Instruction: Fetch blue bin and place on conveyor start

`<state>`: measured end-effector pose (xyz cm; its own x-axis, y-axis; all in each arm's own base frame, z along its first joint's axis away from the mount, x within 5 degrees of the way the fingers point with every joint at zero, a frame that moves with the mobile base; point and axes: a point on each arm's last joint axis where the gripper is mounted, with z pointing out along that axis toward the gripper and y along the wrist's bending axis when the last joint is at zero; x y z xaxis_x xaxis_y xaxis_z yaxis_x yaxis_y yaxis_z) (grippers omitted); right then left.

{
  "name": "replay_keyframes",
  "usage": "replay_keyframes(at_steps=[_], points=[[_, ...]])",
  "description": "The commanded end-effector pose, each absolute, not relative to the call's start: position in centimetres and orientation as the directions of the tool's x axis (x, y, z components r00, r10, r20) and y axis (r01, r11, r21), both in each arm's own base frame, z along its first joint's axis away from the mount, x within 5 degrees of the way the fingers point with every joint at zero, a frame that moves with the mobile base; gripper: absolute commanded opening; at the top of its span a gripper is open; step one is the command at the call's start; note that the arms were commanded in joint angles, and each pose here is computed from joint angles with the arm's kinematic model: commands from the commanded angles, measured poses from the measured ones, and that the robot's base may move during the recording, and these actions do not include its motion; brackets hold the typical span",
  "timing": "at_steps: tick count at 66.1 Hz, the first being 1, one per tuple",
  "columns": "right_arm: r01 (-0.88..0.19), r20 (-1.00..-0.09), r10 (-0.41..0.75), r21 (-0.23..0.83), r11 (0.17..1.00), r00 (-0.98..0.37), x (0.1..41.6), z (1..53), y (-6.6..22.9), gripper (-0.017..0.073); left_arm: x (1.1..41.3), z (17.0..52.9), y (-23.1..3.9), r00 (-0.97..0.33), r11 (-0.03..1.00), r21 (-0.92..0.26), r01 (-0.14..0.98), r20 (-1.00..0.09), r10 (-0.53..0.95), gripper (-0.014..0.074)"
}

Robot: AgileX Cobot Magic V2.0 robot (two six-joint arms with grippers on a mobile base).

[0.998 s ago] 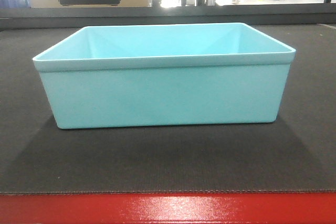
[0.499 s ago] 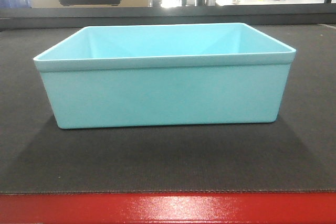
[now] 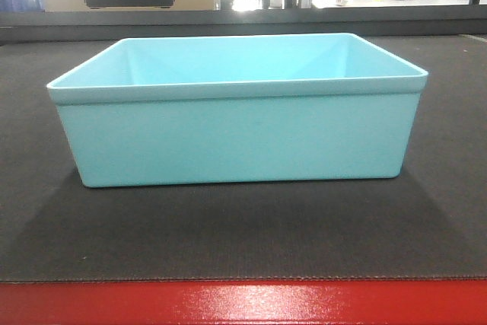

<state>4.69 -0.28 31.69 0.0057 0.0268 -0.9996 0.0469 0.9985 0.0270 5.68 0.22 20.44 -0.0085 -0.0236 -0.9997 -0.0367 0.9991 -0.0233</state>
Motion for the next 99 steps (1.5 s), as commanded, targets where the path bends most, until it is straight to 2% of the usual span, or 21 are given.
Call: replay_keyframes(at_steps=[1,40,50,56,68,88,92,99], points=[[0.053,-0.999,0.011,0.013,0.999,0.039,4.6,32.0,-0.3,-0.0162,5.6,20.7,0.2,0.017,0.999,-0.028,-0.038,-0.999,-0.027,-0.0111],[0.053,-0.999,0.011,0.013,0.999,0.039,4.6,32.0,-0.3,-0.0162,5.6,20.7,0.2,0.024,0.999,-0.028,-0.037,-0.999,-0.027,-0.0111],[0.051,-0.997,0.006,0.01,0.999,0.077,4.6,32.3,-0.3,-0.0162,5.6,20.7,0.2,0.024,0.999,-0.028,-0.037,-0.999,-0.027,-0.0111],[0.058,-0.996,0.038,0.042,0.997,0.076,4.8,31.8,-0.3,-0.0162,5.6,20.7,0.2,0.024,0.999,-0.028,-0.037,-0.999,-0.027,-0.0111],[0.083,-0.996,0.064,0.069,0.994,0.054,5.8,28.5,-0.5,-0.0162,5.6,20.7,0.2,0.024,0.999,-0.028,-0.037,-0.999,-0.027,-0.0111],[0.08,-0.992,0.088,0.095,0.992,0.091,5.6,21.4,-0.5,-0.0162,5.6,20.7,0.2,0.024,0.999,-0.028,-0.037,-0.999,-0.027,-0.0111],[0.079,-0.988,0.102,0.111,0.991,0.113,5.6,21.5,-0.5,-0.0162,5.6,20.7,0.2,0.024,0.999,-0.028,-0.037,-0.999,-0.027,-0.0111],[0.102,-0.994,0.095,0.099,0.99,0.046,5.6,20.9,-0.6,-0.0162,5.6,20.7,0.2,0.024,0.999,-0.028,-0.037,-0.999,-0.027,-0.0111]])
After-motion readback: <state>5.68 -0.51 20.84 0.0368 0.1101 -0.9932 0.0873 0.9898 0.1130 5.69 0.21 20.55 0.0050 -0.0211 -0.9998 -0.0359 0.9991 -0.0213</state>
